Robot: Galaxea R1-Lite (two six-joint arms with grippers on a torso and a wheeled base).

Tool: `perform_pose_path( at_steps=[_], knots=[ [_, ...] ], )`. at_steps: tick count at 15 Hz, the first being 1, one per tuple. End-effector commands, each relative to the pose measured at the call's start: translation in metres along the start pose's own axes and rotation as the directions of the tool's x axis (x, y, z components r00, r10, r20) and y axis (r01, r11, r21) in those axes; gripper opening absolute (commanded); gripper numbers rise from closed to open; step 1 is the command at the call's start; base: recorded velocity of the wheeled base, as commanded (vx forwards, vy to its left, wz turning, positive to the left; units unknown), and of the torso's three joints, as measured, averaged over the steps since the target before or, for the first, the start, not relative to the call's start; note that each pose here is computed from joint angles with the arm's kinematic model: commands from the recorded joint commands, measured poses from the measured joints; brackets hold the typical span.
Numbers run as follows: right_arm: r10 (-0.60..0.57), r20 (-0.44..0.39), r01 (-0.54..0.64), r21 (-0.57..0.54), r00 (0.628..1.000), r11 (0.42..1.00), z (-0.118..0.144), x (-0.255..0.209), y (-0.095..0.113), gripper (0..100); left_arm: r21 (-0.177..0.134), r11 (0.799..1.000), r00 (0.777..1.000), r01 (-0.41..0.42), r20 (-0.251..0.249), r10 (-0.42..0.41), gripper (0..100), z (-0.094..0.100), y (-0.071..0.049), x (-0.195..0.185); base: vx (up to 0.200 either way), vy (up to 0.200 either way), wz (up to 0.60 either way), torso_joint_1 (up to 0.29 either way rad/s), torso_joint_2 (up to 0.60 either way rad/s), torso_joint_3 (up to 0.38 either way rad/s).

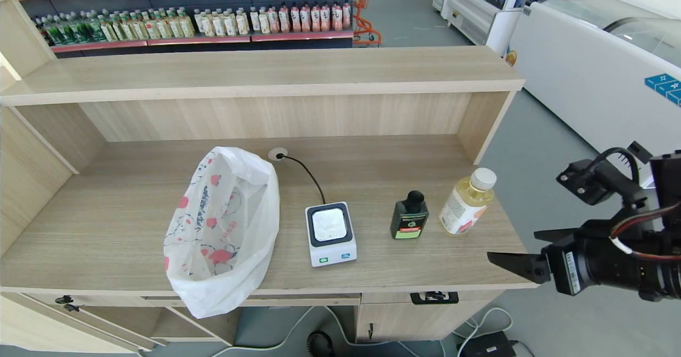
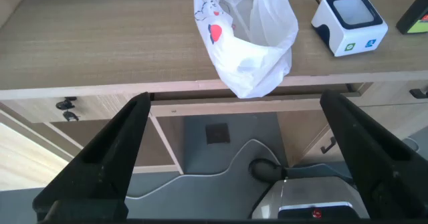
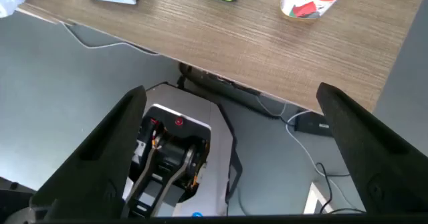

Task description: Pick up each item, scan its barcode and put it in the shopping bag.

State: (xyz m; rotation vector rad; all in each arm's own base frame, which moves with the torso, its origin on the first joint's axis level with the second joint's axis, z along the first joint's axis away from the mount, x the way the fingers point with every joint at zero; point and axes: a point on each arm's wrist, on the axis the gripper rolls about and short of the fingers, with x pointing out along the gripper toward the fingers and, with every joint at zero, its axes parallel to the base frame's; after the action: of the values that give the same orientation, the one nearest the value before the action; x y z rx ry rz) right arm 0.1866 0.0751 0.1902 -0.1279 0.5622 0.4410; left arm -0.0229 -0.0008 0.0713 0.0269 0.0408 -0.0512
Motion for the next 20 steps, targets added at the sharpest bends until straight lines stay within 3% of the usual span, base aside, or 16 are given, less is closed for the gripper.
perform_pose_path(
  at_steps=[1, 4, 10, 16, 20],
  knots=[
    [0.027, -0.071, -0.029, -0.03, 0.997, 0.999, -0.006, 0.034, 0.006, 100, 0.0, 1.0, 1.0, 0.0, 0.0, 0.0, 100, 0.0, 0.0, 0.0, 0.0, 0.0, 0.0, 0.0, 0.0, 0.0],
    [-0.014, -0.037, 0.01, -0.106, 0.999, 0.994, -0.004, 0.062, 0.004, 100, 0.0, 1.0, 1.0, 0.0, 0.0, 0.0, 100, 0.0, 0.0, 0.0, 0.0, 0.0, 0.0, 0.0, 0.0, 0.0],
    [-0.01, 0.05, 0.017, -0.137, 0.999, 0.99, 0.0, 0.096, 0.003, 100, 0.0, 1.0, 1.0, 0.0, 0.0, 0.0, 100, 0.0, 0.0, 0.0, 0.0, 0.0, 0.0, 0.0, 0.0, 0.0],
    [0.081, 0.145, -0.057, -0.159, 0.986, 0.986, 0.002, 0.124, 0.009, 100, 0.0, 1.0, 1.0, 0.0, 0.0, 0.0, 100, 0.0, 0.0, 0.0, 0.0, 0.0, 0.0, 0.0, 0.0, 0.0],
    [0.147, 0.204, -0.096, -0.24, 0.968, 0.966, 0.003, 0.15, 0.009, 100, 0.0, 1.0, 1.0, 0.0, 0.0, 0.0, 100, 0.0, 0.0, 0.0, 0.0, 0.0, 0.0, 0.0, 0.0, 0.0]
  ],
)
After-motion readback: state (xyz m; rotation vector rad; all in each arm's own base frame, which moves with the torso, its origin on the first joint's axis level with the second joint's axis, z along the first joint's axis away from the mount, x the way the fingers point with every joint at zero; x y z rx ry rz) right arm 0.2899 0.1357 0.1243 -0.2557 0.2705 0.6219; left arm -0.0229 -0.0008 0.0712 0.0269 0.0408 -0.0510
